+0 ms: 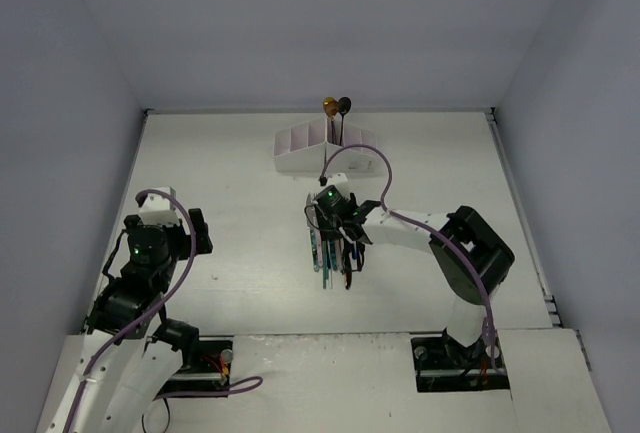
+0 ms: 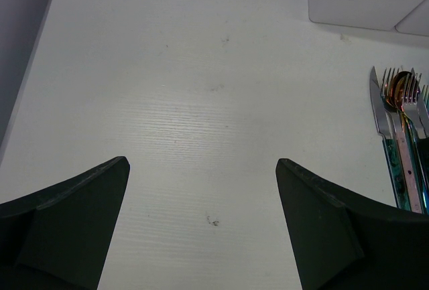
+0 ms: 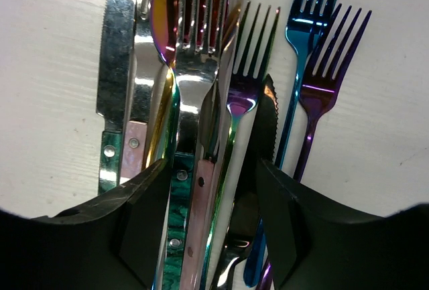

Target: Sort the eating utensils into containers

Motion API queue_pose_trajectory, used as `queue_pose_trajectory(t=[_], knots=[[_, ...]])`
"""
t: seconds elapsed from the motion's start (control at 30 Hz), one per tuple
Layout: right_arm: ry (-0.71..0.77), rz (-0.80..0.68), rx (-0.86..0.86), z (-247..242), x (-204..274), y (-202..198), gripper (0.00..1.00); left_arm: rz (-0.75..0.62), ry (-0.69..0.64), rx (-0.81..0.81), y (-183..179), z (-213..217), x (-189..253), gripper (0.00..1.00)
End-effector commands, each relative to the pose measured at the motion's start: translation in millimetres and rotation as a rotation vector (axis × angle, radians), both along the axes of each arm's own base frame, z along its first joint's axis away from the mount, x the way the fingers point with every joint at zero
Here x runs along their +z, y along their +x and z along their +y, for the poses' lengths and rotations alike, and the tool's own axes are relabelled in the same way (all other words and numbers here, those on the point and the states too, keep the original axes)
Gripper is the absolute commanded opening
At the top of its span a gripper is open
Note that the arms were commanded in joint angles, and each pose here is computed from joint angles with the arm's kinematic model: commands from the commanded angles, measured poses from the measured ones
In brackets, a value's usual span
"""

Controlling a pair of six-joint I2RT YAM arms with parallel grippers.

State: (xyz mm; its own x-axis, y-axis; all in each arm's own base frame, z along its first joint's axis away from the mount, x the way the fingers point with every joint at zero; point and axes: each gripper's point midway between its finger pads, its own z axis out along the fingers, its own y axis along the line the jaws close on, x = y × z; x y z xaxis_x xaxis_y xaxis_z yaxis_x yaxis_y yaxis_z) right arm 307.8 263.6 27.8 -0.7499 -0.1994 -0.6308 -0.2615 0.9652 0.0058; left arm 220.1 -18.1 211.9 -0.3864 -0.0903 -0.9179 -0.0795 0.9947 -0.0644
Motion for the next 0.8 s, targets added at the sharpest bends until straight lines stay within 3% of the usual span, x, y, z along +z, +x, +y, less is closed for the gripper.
queue_pose_trajectory(t=[0.0, 0.3, 0.57, 0.77], knots=[[-0.027, -0.052, -0.075, -9.0, -0.3, 10.4, 0.51, -0.057, -0.009, -0.010, 10.2, -4.1, 15.2, 0.90], [-0.082, -0.028, -0.139, -40.4, -17.7, 5.7, 0.50, -0.061, -0.010, -0.012, 9.8, -4.3, 16.0, 0.90], [-0.069, -0.057, -0.219, -88.1, 7.8, 13.5, 0.50, -0.067, -0.012, -0.011, 9.2, -4.0, 17.2, 0.90], [-0.042, -0.056, -0.202, -85.6, 22.3, 14.6, 0.49, -0.062, -0.011, -0.019, 9.3, -5.3, 16.2, 0.90]])
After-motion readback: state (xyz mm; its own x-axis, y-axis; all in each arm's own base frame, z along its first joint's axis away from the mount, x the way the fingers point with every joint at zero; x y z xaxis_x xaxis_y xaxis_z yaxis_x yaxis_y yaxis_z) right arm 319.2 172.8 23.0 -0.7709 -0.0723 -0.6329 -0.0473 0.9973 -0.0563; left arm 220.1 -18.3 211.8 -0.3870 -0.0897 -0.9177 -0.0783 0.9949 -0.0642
